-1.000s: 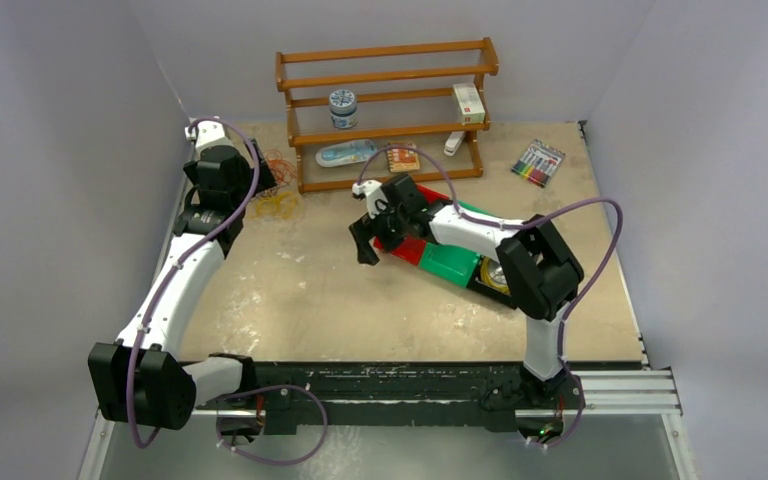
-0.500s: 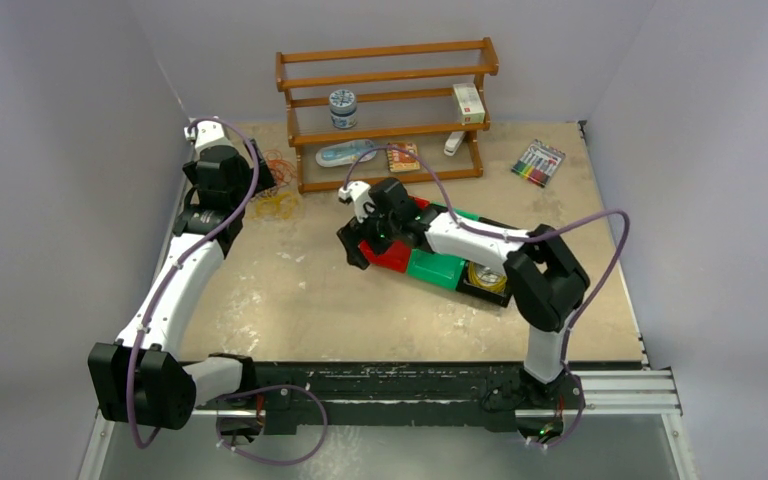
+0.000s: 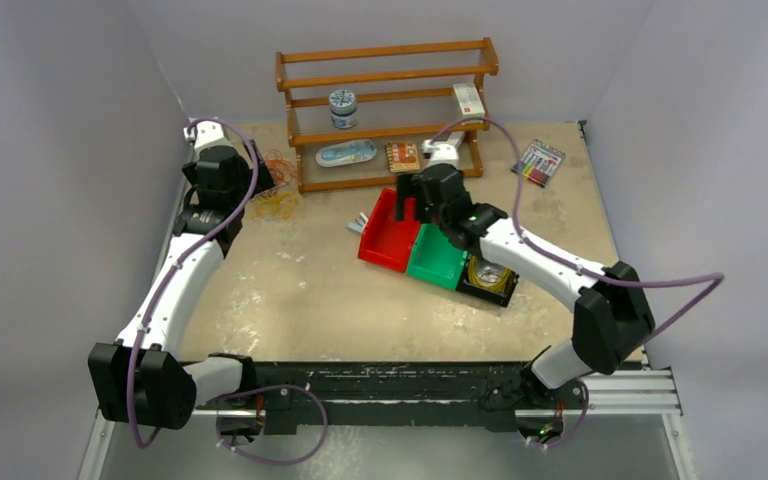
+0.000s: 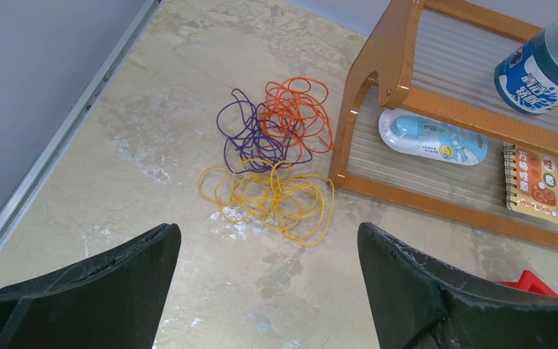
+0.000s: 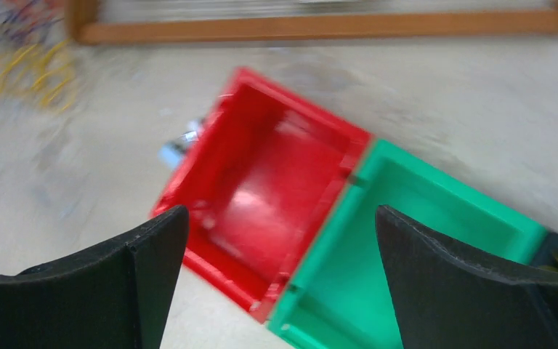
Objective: Untangle the cables
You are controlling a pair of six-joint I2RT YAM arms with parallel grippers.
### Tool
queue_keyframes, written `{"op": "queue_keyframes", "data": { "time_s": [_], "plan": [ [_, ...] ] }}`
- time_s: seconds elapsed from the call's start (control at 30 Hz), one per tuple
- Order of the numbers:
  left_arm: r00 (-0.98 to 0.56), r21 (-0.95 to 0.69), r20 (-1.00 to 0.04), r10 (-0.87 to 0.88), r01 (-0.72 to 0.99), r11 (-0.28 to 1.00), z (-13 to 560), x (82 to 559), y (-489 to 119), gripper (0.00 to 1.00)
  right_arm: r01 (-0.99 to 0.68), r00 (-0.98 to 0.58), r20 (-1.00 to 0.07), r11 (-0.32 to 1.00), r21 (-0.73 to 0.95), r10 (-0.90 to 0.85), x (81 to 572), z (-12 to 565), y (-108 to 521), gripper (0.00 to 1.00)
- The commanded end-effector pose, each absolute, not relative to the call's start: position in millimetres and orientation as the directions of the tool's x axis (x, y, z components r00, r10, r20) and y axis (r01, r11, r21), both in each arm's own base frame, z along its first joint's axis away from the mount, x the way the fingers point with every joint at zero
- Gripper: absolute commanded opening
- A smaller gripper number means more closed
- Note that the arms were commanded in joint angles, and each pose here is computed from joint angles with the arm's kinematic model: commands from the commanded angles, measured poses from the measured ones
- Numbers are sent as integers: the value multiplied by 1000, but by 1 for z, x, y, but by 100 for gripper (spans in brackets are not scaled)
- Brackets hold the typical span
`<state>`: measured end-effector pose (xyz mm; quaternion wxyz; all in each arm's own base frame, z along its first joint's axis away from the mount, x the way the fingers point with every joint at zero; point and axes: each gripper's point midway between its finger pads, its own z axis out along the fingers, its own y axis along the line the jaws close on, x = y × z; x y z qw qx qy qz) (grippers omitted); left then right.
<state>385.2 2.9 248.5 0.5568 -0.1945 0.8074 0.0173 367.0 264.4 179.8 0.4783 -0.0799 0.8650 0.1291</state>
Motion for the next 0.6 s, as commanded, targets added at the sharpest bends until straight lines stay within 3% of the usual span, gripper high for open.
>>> {"op": "queue_keyframes", "data": {
  "time_s": [0.0,0.27,0.57],
  "plan": [
    [-248,-215,-919,-307,-338,916,266,390,7,91,147,-510,-806,953,263,301,373,176,179,99],
    [-253,-217,-916,-310,-335,917,265,392,6,91,338,-440,-780,886,316,446,351,166,117,100],
    [-265,-222,-911,-316,-330,917,260,394,5,91,317,-552,-711,899,303,435,368,124,106,99]
  ]
}}
